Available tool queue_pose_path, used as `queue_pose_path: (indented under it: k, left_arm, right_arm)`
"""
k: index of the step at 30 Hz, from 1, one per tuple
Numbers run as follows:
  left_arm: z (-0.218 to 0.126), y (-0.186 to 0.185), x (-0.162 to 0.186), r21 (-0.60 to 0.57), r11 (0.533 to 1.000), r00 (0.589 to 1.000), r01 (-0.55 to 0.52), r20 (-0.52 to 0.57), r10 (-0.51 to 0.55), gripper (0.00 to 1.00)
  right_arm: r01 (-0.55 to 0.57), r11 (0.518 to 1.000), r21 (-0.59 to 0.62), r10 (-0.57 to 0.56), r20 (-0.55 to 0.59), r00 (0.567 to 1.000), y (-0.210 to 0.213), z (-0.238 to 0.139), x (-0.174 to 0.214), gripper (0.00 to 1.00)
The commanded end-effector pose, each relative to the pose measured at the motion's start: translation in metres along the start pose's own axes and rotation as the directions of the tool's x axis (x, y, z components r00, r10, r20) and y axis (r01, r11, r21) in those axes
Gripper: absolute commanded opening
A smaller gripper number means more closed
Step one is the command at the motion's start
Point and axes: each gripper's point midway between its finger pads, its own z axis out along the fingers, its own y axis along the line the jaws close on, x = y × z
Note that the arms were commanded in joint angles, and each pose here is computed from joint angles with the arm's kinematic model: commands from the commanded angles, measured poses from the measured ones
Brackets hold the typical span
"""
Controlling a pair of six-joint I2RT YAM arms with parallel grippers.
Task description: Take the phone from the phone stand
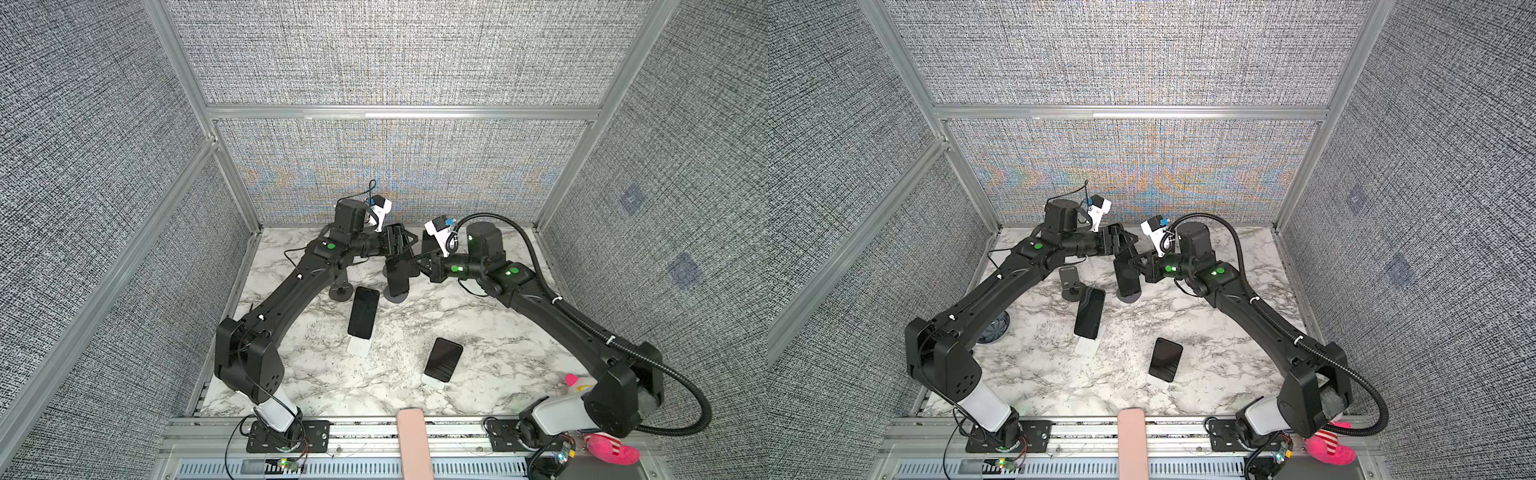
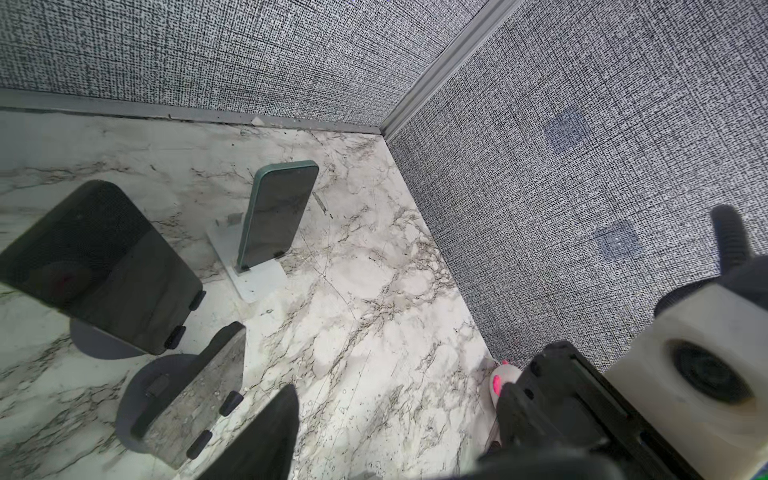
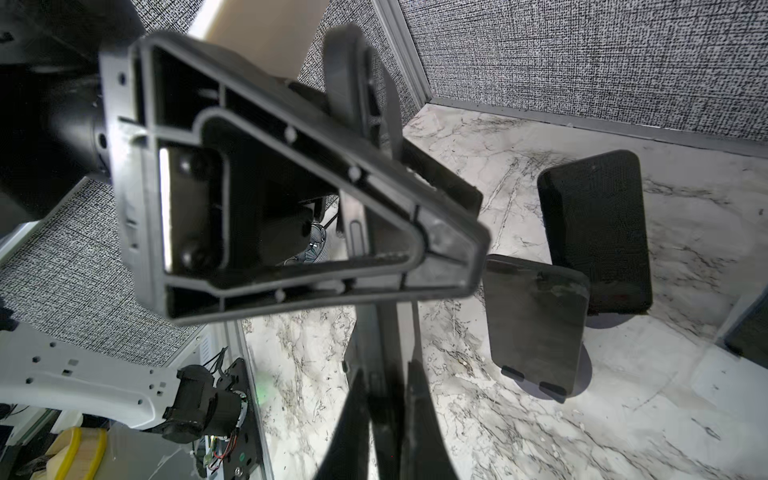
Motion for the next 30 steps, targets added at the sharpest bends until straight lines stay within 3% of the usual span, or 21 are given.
queue_pose_path:
  k: [1,7,14,19,26,28,30]
  left_arm:
    - [0.001,-0.011,-0.008,0.051,0.998,0.999,-0.021,0.033,0.020,0.50]
    - [0.005,-0.011,-0.005,0.085,0.996,0.999,-0.009,0.036,0.006,0.50]
    - [0.007,-0.015,-0.005,0.146,0.989,0.998,-0.005,0.068,-0.005,0.78]
    - [0.010,-0.010,-0.004,0.145,0.989,0.996,0.003,0.084,-0.015,0.82]
    - [0.013,-0.008,-0.002,0.158,0.987,0.996,0.013,0.086,-0.026,0.80]
    - [0.014,-0.007,-0.002,0.159,0.987,0.996,0.020,0.086,-0.034,0.74]
    - [0.018,-0.005,0.000,0.168,0.985,0.996,0.041,0.075,-0.054,0.60]
  right_arm:
    - [0.008,0.999,0.032,-0.009,0.015,1.000,-0.007,0.002,-0.003,0.00]
    - [0.013,0.999,0.042,-0.012,-0.005,1.000,-0.008,0.002,-0.003,0.00]
    - [-0.007,0.999,0.042,0.007,0.002,1.000,-0.008,-0.001,-0.006,0.00]
    - [-0.071,0.996,0.048,0.071,0.003,0.997,-0.017,-0.005,-0.006,0.00]
    - [-0.095,0.994,0.058,0.094,0.016,0.995,-0.023,-0.013,-0.005,0.00]
    - [-0.106,0.993,0.047,0.106,0.013,0.994,-0.024,-0.013,-0.005,0.00]
    - [-0.123,0.992,0.032,0.123,0.007,0.992,-0.026,-0.009,-0.002,0.00]
